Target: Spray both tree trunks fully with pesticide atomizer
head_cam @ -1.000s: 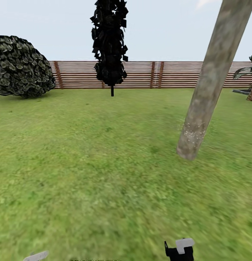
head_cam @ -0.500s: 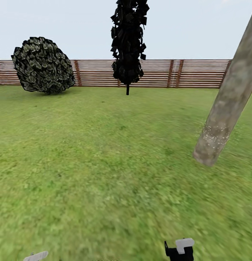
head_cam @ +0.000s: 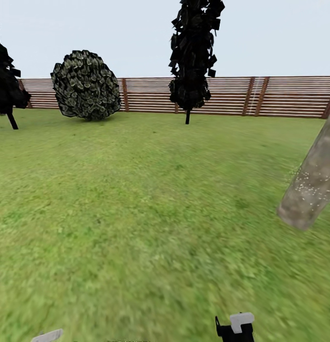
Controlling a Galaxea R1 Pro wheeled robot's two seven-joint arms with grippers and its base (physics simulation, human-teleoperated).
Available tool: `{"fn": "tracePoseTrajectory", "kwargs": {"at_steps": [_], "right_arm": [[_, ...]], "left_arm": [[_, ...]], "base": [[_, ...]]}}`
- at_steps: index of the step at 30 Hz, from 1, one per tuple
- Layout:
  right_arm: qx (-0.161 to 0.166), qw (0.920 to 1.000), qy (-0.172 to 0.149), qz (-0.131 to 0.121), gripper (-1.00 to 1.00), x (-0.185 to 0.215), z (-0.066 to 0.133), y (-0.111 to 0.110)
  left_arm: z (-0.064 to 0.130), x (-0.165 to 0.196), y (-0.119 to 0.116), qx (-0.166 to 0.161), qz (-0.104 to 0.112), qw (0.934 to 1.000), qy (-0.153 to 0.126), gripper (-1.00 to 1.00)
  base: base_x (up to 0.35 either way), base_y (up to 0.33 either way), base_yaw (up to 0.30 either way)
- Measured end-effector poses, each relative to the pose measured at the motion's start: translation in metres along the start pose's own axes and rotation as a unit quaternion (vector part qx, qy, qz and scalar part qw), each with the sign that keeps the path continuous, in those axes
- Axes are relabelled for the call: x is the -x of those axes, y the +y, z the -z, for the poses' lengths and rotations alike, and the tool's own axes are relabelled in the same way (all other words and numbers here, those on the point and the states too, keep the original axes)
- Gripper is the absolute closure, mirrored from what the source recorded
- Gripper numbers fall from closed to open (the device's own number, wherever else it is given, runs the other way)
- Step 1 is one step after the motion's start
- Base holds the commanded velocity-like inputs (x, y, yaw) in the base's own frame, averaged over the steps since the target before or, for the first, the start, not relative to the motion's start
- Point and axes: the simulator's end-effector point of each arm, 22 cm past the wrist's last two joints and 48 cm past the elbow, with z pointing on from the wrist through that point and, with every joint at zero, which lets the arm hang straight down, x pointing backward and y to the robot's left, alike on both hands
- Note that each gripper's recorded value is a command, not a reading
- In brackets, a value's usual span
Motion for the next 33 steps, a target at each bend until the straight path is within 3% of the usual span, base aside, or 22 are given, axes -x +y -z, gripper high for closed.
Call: {"fn": "tracePoseTrajectory", "kwargs": {"at_steps": [33], "right_arm": [[0.000,1.0000,0.000,0.000,-1.00,-0.0001,0.0000,0.0001]], "left_arm": [[0.0002,-0.0009,-0.0035,-0.004,-0.002,1.0000,0.001,1.00]], "base": [[0.000,0.000,0.279]]}}
